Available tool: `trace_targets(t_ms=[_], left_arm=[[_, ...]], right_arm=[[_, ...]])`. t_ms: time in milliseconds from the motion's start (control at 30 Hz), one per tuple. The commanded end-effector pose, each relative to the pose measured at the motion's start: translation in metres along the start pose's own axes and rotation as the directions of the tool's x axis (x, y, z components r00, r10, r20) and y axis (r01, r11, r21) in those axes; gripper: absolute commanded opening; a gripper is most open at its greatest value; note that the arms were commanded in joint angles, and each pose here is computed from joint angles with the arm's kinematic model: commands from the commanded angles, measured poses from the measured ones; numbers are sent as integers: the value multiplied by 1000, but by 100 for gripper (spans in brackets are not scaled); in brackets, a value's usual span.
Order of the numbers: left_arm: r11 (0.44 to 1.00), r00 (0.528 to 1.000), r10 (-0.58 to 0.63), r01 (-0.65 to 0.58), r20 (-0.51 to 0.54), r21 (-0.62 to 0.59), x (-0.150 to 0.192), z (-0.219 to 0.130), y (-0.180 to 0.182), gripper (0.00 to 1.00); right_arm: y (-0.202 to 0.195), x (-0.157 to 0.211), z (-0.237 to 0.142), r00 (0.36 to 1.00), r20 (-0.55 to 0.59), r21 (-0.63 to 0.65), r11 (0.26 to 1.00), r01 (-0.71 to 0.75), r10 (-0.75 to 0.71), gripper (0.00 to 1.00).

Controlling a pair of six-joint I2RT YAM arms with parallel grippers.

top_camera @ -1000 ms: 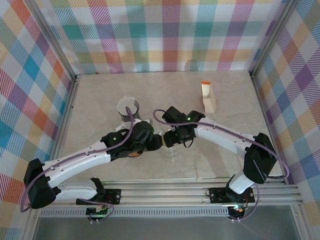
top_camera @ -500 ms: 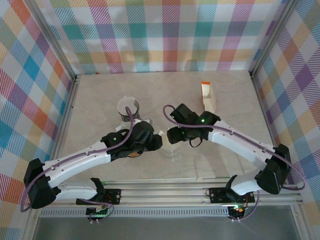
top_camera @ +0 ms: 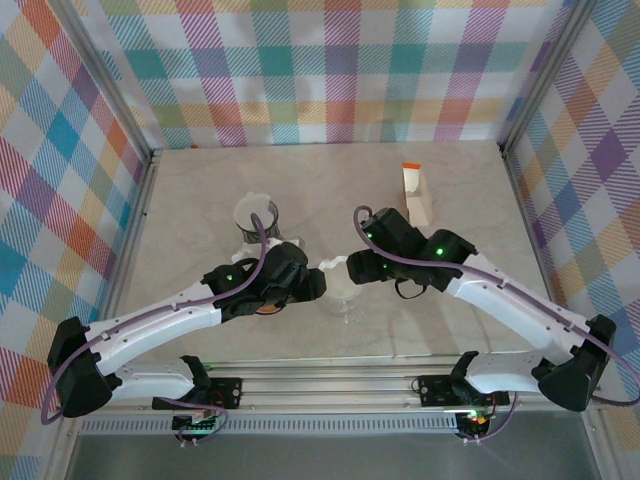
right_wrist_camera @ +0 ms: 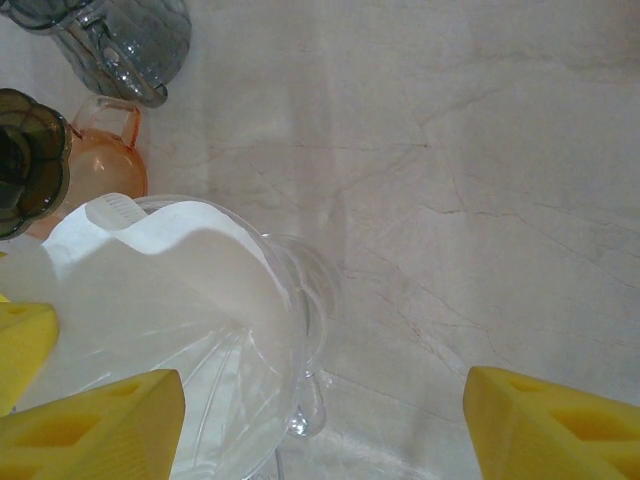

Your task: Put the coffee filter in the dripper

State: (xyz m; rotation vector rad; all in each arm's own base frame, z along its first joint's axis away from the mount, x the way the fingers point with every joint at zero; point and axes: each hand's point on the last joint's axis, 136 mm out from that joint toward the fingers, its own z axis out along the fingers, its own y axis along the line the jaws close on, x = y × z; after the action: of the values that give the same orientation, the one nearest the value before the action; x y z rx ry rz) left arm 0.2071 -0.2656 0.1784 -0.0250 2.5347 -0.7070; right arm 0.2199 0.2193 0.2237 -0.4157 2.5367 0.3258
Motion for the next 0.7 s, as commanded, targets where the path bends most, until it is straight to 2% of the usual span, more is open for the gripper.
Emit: trace_targets(t_ms=[0, 667], left_arm=[[1000, 1000, -4, 4, 4, 5, -3, -5, 0, 51], [1000, 998, -10, 10, 55, -2, -12, -33, 6, 58]], right_arm=[[-10, 3, -5, 1000, 14, 29, 999, -28, 27, 74], [-16, 0, -20, 997, 59, 28, 999, -41, 40, 75]])
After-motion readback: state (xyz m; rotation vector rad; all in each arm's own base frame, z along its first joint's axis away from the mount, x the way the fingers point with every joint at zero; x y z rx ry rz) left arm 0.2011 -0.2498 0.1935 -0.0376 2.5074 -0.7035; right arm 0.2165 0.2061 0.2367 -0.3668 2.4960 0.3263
